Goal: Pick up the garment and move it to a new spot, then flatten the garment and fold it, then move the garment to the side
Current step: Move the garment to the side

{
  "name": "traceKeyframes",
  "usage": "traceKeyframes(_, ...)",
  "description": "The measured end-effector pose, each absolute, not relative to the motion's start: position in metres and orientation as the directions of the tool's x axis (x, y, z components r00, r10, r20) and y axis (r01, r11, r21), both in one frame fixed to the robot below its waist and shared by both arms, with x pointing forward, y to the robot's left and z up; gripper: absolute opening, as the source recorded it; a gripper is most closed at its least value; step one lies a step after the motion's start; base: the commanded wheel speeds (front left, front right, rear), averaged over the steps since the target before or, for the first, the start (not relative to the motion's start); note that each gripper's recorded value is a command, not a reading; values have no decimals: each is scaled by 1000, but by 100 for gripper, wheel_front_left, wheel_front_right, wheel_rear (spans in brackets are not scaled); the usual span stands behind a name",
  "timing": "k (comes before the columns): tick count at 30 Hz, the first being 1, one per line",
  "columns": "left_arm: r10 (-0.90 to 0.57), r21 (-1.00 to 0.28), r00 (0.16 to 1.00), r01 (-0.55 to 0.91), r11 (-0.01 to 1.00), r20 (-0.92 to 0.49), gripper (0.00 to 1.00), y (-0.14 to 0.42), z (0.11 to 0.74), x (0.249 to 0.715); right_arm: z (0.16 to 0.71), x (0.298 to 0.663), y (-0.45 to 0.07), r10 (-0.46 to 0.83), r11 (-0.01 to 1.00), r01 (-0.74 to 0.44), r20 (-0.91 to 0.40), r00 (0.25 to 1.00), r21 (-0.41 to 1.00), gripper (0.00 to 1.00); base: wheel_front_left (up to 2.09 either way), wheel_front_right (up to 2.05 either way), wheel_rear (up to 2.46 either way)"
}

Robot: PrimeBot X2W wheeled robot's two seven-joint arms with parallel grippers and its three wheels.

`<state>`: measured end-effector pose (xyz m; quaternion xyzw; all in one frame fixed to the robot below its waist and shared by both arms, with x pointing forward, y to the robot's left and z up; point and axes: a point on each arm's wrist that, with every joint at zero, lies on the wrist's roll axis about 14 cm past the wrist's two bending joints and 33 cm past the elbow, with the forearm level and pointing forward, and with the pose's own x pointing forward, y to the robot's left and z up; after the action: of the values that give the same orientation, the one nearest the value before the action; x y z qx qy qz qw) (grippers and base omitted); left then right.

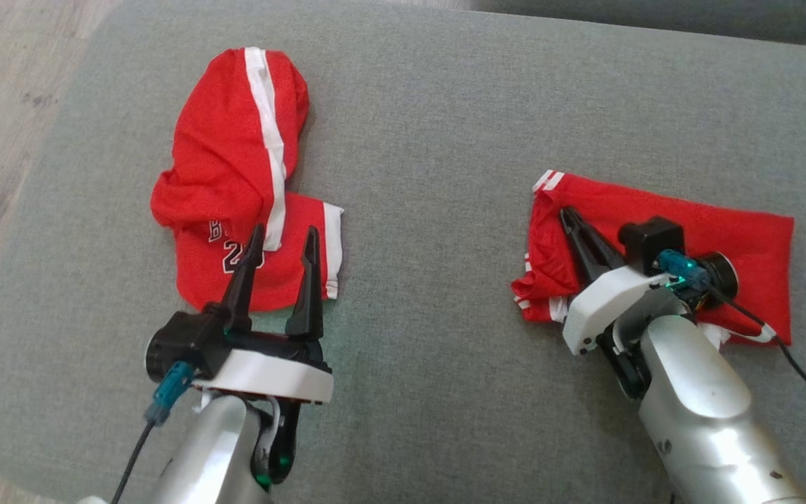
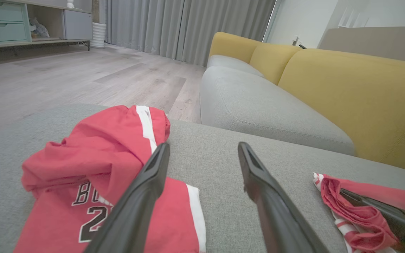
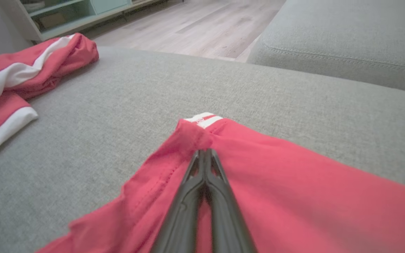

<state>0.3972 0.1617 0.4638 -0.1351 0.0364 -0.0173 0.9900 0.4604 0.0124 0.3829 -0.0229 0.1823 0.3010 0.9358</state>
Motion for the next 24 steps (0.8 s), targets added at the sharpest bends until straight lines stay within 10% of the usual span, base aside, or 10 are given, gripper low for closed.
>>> traceKeyframes(23, -152, -299, 988, 143, 943, -7, 100, 120, 482, 404, 474, 441, -117, 232, 969, -230, -14, 973, 87, 0, 0, 0, 0)
traceKeyframes(24, -159, -301, 987, 149, 942, -8, 100, 118, 481, 403, 476, 435, -126, 209, 975, -207, -9, 978, 86, 53, 0, 0, 0)
